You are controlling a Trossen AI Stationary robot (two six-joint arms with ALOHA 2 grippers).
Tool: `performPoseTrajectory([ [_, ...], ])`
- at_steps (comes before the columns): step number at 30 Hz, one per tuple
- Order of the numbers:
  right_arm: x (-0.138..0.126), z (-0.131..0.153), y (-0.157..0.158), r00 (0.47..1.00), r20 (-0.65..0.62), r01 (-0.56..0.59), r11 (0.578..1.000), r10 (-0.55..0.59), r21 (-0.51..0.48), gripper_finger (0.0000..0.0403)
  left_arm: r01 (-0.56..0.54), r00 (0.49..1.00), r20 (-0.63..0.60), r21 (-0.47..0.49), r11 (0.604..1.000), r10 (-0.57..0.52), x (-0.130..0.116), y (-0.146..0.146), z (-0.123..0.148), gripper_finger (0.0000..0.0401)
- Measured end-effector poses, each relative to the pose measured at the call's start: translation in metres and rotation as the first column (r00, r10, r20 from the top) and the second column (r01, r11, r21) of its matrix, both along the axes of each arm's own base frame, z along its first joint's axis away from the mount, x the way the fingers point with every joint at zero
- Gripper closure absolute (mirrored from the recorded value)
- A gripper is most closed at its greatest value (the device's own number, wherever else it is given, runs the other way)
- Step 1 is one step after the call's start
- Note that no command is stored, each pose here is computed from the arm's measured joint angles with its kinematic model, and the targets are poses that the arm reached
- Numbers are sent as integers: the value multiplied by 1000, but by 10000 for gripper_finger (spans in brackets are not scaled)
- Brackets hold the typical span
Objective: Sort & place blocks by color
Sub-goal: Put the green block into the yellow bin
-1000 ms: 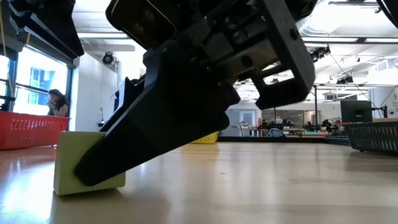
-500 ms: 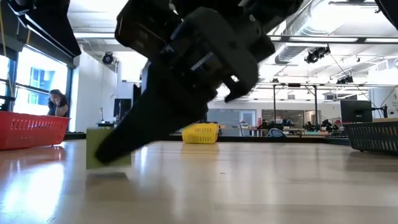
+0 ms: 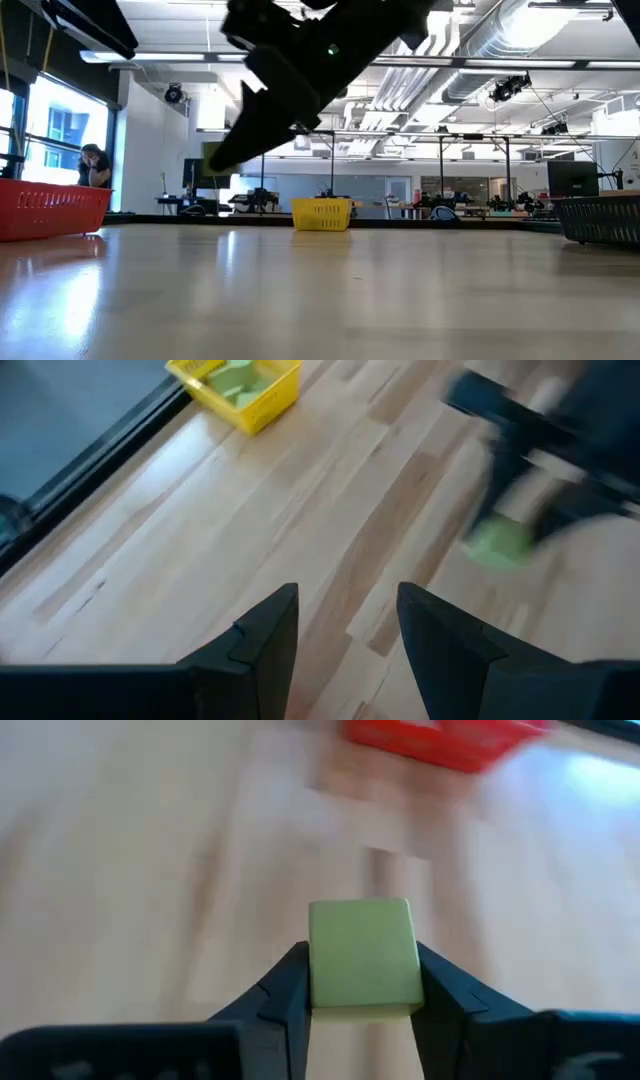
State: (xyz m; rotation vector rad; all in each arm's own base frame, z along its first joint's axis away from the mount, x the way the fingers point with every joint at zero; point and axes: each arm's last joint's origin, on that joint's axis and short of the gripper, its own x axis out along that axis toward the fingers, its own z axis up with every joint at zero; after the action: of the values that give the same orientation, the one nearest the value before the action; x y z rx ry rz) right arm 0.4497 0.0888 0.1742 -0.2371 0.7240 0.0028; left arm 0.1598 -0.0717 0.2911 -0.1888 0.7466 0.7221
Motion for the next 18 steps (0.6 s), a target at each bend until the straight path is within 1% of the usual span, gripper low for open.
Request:
performPoseTrajectory([
  [4, 0, 17, -32, 997, 17, 75, 997, -75, -16, 298, 62, 996, 69, -19, 998, -61, -4, 3, -1, 245],
  [8, -1, 27, -68, 985, 24, 170, 985, -170, 10, 298, 147, 983, 123, -51, 988, -139, -7, 5, -10, 245],
  [13, -4, 39, -114, 956, 50, 288, 957, -290, 41, 298, 249, 952, 210, -96, 964, -225, -10, 10, -21, 245],
  [18, -11, 49, -155, 925, 73, 371, 927, -374, 51, 298, 345, 906, 302, -123, 931, -296, -14, 18, -33, 245],
])
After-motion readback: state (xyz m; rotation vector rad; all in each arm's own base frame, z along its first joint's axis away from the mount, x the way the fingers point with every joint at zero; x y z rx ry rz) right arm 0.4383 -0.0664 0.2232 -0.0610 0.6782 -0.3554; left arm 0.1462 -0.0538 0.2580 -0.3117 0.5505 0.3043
